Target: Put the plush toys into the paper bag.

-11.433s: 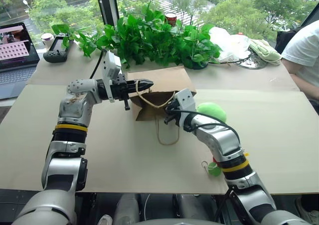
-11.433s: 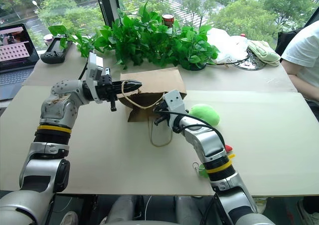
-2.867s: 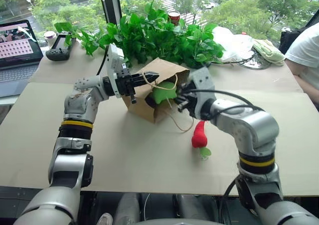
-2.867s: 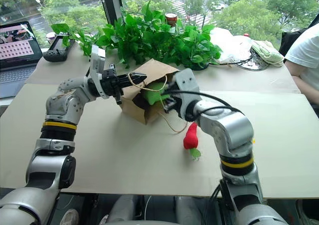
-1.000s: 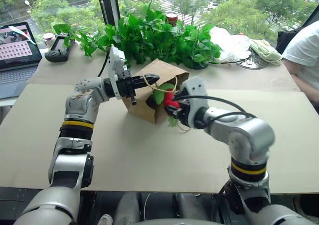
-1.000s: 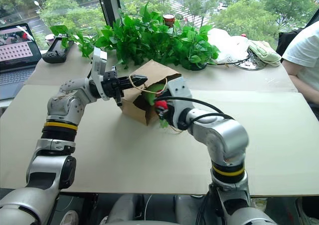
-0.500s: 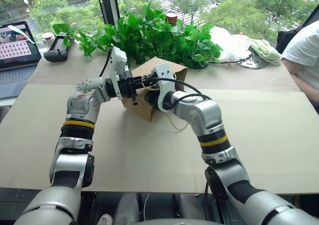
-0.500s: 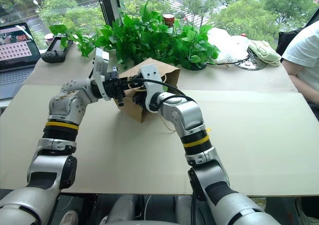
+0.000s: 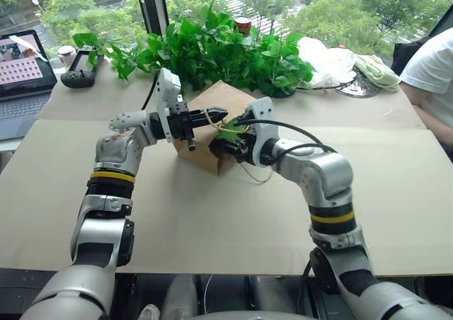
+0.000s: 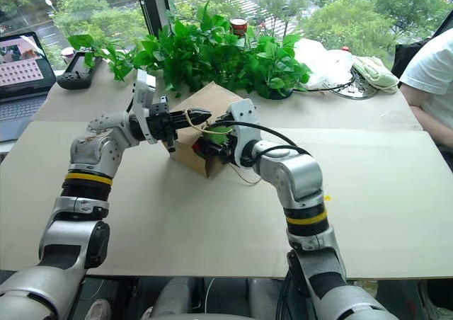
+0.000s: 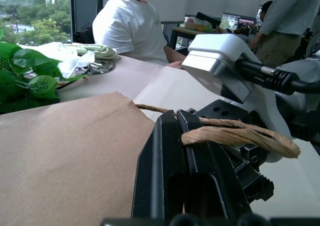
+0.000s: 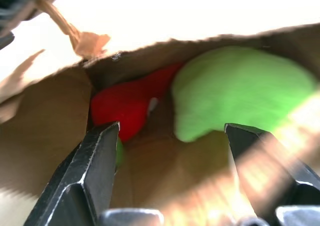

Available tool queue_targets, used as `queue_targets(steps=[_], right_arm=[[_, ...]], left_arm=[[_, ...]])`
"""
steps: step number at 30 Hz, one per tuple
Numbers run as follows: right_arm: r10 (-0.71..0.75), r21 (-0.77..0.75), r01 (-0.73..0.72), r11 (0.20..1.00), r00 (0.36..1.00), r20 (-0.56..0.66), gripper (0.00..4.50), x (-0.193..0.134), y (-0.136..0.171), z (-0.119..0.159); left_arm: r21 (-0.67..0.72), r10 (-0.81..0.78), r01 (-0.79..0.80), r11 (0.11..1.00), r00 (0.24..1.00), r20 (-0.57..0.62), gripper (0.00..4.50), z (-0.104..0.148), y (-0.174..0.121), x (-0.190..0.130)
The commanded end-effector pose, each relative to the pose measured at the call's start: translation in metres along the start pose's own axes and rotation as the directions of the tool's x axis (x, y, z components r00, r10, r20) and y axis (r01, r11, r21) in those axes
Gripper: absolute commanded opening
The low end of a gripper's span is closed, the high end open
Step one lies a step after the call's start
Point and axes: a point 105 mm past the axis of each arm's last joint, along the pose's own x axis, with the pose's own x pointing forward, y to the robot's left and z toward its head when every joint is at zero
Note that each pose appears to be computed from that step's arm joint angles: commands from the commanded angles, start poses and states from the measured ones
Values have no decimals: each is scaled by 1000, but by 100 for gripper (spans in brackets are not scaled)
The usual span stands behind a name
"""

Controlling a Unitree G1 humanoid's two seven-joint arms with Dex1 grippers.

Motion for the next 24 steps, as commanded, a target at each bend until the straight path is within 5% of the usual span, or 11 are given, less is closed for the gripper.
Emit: queue_targets(steps=[1, 6, 16, 24], right_arm=[[17, -19, -17, 1000, 1000, -6, 376, -21, 6, -8], [-32, -59, 23, 998, 988, -149, 376, -18, 1, -50], [-92, -90, 76, 993, 979, -183, 376, 0, -17, -70], [-66, -103, 48, 994, 981, -180, 101, 1, -13, -71]], left_arm=[[70, -15, 13, 997, 999, 35, 0, 19, -2, 2], [70, -17, 15, 997, 999, 36, 0, 19, -2, 2], [75, -21, 18, 997, 999, 35, 0, 21, -3, 3], [77, -17, 14, 997, 999, 33, 0, 21, -2, 4]])
